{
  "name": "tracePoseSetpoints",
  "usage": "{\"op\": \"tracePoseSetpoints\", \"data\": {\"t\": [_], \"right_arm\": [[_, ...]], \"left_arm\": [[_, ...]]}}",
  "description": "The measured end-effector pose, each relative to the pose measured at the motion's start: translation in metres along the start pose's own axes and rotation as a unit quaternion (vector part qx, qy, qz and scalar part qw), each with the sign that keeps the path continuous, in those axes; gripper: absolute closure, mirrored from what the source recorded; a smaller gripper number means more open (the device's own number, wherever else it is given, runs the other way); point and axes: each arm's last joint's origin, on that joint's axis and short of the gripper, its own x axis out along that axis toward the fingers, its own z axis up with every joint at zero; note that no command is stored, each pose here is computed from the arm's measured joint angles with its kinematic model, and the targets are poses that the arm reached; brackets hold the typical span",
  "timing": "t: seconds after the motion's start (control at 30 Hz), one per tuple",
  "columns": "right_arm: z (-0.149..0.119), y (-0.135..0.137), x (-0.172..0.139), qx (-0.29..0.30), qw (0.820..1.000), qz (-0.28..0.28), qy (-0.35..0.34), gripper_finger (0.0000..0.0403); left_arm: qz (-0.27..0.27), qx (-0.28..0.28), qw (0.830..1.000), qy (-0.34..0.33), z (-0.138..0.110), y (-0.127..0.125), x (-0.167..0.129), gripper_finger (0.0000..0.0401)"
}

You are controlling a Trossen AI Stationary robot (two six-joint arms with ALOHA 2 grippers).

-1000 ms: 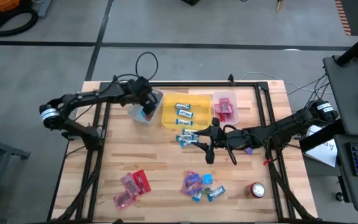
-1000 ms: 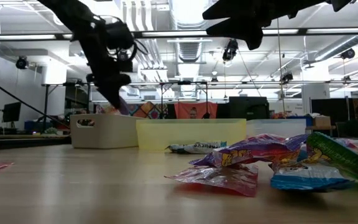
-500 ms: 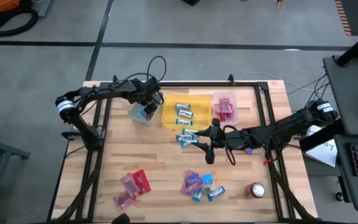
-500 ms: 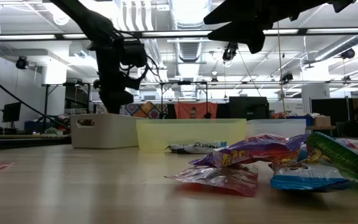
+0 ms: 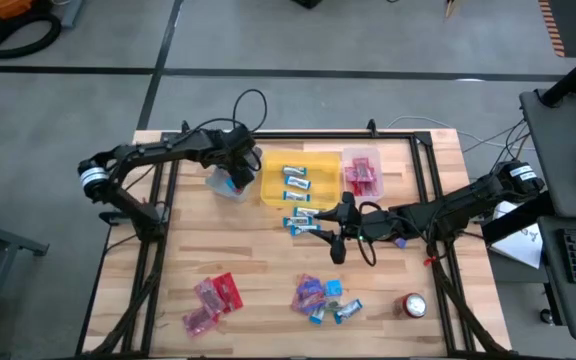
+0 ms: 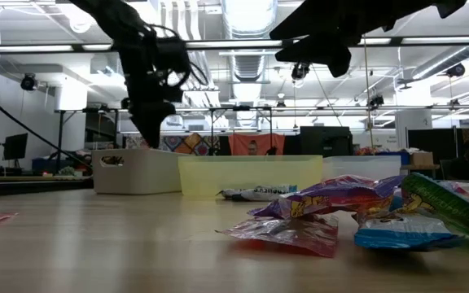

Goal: Sort candy
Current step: Put the white chocolate into the yellow bin

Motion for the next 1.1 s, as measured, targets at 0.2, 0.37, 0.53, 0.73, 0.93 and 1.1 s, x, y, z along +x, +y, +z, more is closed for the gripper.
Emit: {"op": "tracePoseSetpoints", "data": {"t": [0.2,0.37,0.53,0.73,0.93,1.1], "right_arm": [[0.005,0.003,0.000,-0.005,1.000,0.017,0.019,0.0199],[0.014,0.012,-0.002,-0.023,0.995,0.049,0.079,0.0199],[0.016,0.025,-0.006,-0.055,0.983,0.035,0.172,0.0200],[0.002,0.052,-0.006,-0.119,0.949,0.043,0.289,0.0200],[-0.029,0.083,0.001,-0.144,0.900,0.060,0.407,0.0200],[-0.050,0.115,0.000,-0.145,0.880,0.085,0.444,0.0200]], "left_arm": [[-0.025,0.004,0.999,-0.046,-0.003,-0.008,-0.029,0.0291],[-0.062,0.014,0.991,-0.115,-0.012,-0.025,-0.054,0.0291],[-0.114,0.020,0.974,-0.195,-0.027,-0.048,-0.068,0.0291],[-0.167,0.040,0.946,-0.273,-0.054,-0.076,-0.070,0.0291],[-0.214,0.041,0.909,-0.356,-0.069,-0.090,-0.078,0.0291],[-0.225,0.035,0.896,-0.382,-0.069,-0.091,-0.085,0.0291]]}}
